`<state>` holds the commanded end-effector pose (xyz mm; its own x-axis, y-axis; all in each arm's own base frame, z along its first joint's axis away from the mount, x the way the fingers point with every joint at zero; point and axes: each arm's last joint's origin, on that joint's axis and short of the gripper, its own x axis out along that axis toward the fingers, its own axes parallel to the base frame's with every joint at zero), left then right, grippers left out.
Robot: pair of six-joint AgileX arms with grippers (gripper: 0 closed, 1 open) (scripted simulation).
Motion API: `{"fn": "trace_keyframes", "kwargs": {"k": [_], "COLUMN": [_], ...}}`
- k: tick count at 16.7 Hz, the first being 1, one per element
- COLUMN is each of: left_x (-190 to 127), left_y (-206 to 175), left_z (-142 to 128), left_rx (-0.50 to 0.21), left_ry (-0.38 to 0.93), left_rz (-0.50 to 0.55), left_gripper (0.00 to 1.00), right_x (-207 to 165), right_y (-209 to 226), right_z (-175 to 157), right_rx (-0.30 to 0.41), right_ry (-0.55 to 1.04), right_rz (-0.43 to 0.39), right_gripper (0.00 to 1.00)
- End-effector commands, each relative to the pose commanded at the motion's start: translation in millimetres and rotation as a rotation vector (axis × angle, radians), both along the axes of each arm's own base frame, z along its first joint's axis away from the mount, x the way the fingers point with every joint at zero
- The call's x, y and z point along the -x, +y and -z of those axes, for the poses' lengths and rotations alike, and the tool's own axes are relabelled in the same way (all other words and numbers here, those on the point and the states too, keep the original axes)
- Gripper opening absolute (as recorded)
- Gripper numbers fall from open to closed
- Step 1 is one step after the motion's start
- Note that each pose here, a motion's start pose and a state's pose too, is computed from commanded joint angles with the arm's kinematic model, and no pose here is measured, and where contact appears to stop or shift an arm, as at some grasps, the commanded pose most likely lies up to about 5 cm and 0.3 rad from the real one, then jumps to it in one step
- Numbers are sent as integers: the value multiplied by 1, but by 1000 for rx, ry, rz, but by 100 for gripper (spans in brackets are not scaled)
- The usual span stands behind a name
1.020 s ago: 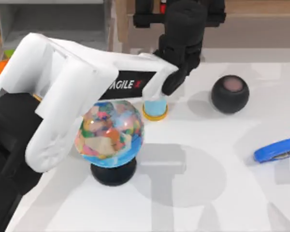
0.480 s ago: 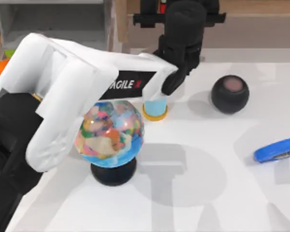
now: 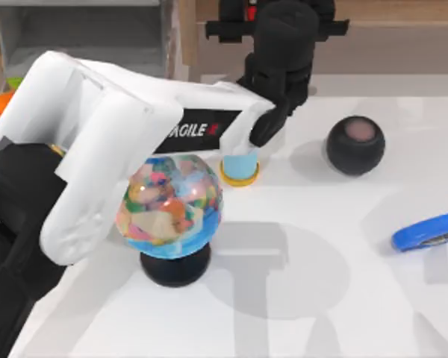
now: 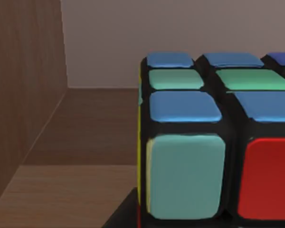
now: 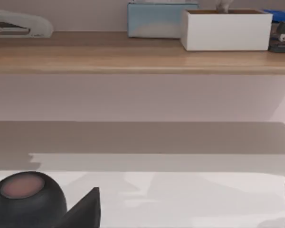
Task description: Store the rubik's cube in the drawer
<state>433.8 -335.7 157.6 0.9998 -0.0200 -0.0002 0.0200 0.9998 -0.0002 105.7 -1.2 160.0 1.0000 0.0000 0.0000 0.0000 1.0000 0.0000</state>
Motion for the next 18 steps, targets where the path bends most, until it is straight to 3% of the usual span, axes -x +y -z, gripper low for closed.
{"fn": "trace_keyframes", "kwargs": {"k": [9, 18], "left_x": [1, 21], "left_y": [-1, -1], "left_z": [0, -20], "left_rx": [-1, -1], "left_ry": [0, 0], "left_rz": [3, 3], "left_gripper": [0, 0], "right_x": [0, 0], "right_y": [0, 0], "right_z": [0, 0], "right_rx": [0, 0], "right_ry": [0, 0], "right_rz": [0, 0], "right_gripper": [100, 100]}}
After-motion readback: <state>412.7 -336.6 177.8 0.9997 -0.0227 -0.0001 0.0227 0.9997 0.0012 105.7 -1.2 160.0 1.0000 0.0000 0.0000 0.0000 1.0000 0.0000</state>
